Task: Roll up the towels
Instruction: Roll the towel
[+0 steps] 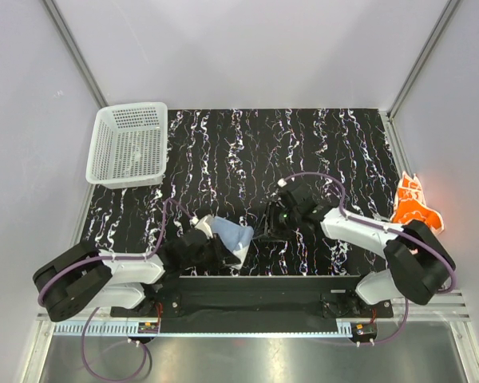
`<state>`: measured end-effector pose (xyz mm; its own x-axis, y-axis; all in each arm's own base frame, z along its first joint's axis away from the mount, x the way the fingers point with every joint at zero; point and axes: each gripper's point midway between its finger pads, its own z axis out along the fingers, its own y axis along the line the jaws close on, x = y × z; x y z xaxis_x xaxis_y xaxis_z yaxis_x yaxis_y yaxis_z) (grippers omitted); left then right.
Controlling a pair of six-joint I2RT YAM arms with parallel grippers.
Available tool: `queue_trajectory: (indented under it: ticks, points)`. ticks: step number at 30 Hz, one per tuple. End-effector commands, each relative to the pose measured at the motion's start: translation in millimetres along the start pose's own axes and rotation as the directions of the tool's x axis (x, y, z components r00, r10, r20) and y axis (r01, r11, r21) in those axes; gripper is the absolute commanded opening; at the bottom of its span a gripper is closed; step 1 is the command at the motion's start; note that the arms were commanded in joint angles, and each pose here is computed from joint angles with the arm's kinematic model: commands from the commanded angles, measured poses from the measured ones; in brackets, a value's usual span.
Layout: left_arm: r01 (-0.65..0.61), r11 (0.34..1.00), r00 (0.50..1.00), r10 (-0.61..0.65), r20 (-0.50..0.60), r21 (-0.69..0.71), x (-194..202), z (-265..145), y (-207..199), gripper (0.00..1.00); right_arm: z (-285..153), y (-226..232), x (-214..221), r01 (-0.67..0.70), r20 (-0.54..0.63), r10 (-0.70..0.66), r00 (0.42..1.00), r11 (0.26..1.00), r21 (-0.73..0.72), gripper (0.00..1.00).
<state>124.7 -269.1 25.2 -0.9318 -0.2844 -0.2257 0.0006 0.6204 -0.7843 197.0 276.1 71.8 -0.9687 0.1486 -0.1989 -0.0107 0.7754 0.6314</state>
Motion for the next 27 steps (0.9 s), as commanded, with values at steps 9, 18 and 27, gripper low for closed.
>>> queue_trajectory:
  ticks: [9, 18, 27]
  points:
    - [0.144, 0.985, 0.989, -0.140, -0.049, 0.094, 0.3, -4.7, -1.9, 0.00, 42.3, 44.8, 7.0, 0.021, -0.009, -0.024, 1.000, 0.976, -0.214, 0.43]
    - [0.203, 0.976, 0.978, -0.199, -0.053, 0.083, -5.9, -7.1, 7.6, 0.00, 37.1, 38.6, 5.6, 0.026, 0.042, -0.017, 0.999, 0.976, -0.214, 0.43]
    - [0.268, 0.959, 0.962, -0.262, -0.076, 0.092, -5.0, -7.7, 12.6, 0.00, 29.0, 35.7, 6.0, 0.032, 0.093, -0.009, 0.996, 0.968, -0.249, 0.45]
